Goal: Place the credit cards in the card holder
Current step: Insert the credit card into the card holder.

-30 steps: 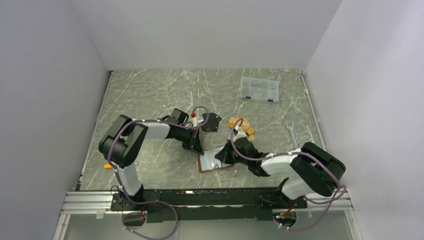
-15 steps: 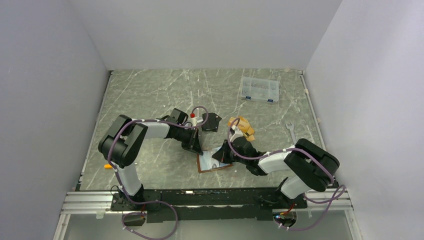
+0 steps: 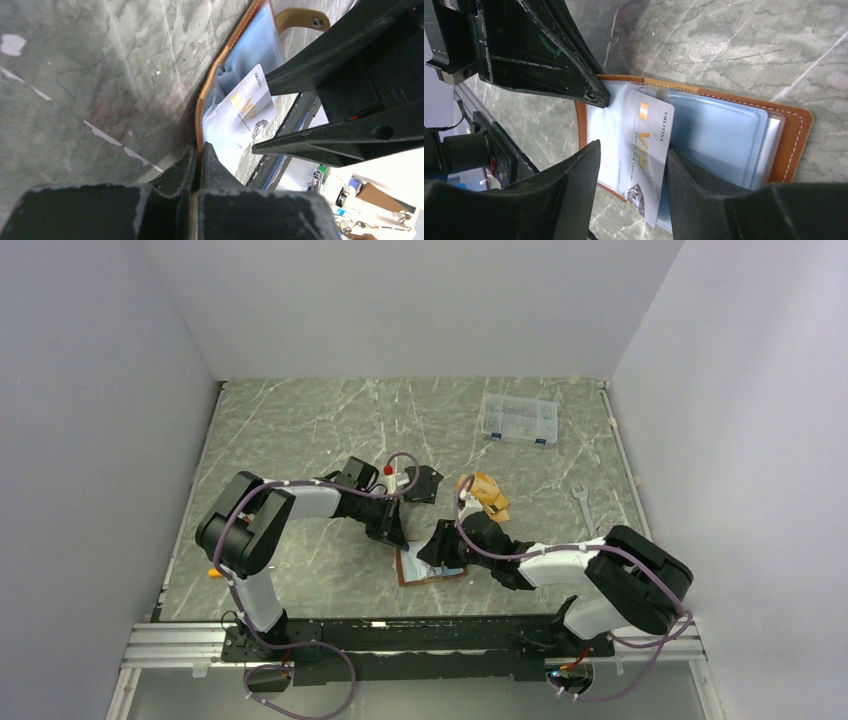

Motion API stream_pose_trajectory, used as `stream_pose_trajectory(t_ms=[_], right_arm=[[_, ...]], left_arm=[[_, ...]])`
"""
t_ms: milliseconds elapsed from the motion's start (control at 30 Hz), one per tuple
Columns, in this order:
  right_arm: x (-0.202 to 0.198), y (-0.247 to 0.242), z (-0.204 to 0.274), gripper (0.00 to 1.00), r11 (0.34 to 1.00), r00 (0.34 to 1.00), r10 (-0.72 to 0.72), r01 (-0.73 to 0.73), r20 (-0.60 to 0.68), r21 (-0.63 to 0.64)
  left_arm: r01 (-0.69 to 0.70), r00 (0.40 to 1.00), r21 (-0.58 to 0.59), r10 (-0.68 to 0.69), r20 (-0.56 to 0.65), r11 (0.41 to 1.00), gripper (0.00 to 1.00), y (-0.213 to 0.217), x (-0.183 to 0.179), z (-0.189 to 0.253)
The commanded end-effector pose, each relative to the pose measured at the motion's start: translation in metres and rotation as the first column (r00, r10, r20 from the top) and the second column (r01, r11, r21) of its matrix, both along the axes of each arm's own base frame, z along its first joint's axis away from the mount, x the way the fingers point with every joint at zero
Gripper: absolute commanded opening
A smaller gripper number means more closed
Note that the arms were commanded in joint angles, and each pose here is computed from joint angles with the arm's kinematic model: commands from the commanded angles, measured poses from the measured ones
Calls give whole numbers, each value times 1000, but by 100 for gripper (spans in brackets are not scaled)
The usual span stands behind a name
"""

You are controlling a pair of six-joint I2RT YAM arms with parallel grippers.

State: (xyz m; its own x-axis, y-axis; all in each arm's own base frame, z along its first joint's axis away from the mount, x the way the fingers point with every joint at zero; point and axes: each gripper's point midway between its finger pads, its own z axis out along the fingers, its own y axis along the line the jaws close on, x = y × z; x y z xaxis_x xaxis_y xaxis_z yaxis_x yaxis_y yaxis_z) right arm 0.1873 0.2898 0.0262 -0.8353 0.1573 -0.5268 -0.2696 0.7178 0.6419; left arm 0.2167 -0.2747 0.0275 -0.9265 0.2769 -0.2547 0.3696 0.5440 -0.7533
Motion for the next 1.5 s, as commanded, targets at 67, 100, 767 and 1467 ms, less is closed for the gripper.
stream_pose_trajectory(t_ms=[67, 100, 767, 1467], right_arm=[[-43, -82, -73, 58, 898, 983, -65, -18, -173, -441], [-44, -81, -73, 58, 893, 983, -63, -21, -171, -450], [-50, -74, -56, 68, 795, 987, -128, 41, -101, -605], [-36, -16, -25, 73, 821, 998, 45, -62, -44, -568]], left_arm=[[30, 998, -32, -27, 64, 999, 0, -4, 3, 13], [29, 998, -31, -27, 64, 999, 0, -4, 2, 13], [32, 997, -38, -29, 76, 999, 0, -4, 3, 17], [46, 998, -85, -42, 48, 995, 24, -8, -2, 20]])
